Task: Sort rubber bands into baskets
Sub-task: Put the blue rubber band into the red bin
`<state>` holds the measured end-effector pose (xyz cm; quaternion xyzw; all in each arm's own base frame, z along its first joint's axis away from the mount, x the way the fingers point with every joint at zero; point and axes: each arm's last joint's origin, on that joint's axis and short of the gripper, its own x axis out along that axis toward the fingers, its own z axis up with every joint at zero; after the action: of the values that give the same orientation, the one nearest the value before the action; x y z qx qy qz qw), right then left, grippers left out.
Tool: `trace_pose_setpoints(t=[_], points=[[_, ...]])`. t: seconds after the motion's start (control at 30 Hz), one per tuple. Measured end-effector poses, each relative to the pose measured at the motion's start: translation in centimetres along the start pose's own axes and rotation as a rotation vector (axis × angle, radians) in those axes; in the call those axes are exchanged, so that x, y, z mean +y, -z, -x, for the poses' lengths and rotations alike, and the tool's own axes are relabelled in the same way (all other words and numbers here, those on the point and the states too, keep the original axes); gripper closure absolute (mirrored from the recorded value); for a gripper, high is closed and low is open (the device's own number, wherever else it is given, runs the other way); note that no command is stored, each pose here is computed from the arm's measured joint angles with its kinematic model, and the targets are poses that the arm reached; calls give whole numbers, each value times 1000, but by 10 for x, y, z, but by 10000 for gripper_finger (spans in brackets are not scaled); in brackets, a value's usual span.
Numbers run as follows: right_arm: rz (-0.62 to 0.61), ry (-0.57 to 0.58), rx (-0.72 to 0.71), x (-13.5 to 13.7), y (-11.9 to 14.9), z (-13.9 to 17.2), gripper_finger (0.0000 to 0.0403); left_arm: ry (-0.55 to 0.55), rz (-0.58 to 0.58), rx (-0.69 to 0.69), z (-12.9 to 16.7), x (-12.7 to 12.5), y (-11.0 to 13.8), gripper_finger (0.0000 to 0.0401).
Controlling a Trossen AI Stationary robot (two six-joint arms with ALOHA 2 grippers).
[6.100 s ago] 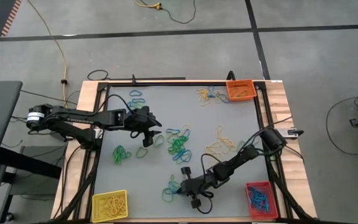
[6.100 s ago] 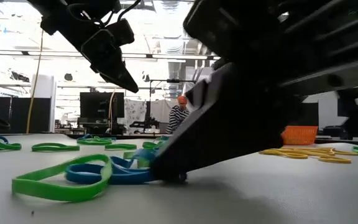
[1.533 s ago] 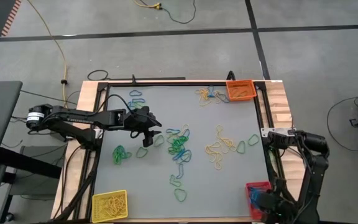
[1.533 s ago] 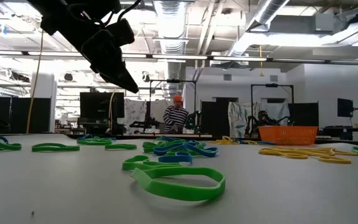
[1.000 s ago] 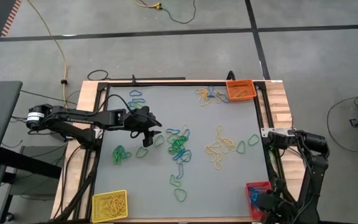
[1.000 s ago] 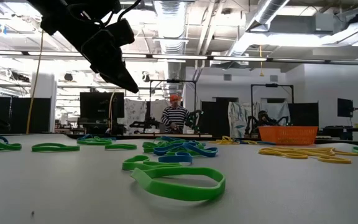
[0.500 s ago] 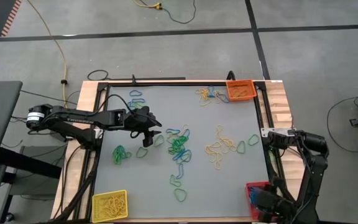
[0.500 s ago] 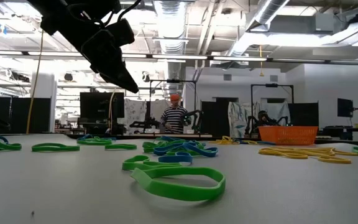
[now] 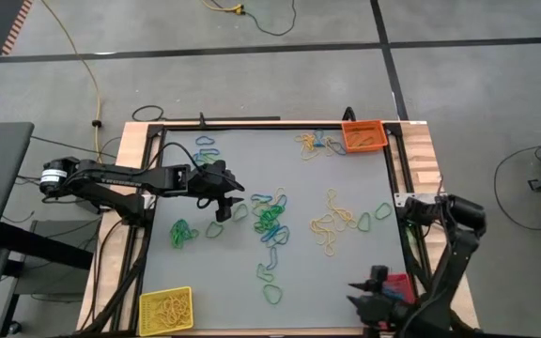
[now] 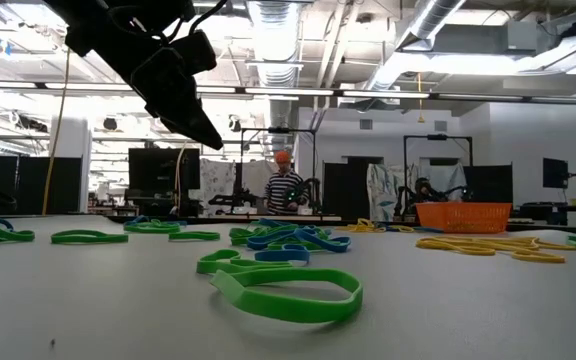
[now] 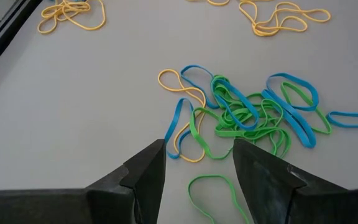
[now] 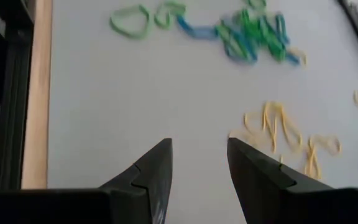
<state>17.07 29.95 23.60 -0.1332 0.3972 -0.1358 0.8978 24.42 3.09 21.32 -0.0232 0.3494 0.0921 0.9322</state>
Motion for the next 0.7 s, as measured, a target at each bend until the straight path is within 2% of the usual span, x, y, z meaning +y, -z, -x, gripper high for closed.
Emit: trace_pose_setpoints(t=[0.2,0.5,0.7], points=[[75,-16,-38,2,-15,-41,221,0,0,0,0,0,0,223],[70,-54,5,-10,-12,-112,221,0,0,0,0,0,0,223],[59,-157,-52,-18,-26,-142,221,0,0,0,0,0,0,223]])
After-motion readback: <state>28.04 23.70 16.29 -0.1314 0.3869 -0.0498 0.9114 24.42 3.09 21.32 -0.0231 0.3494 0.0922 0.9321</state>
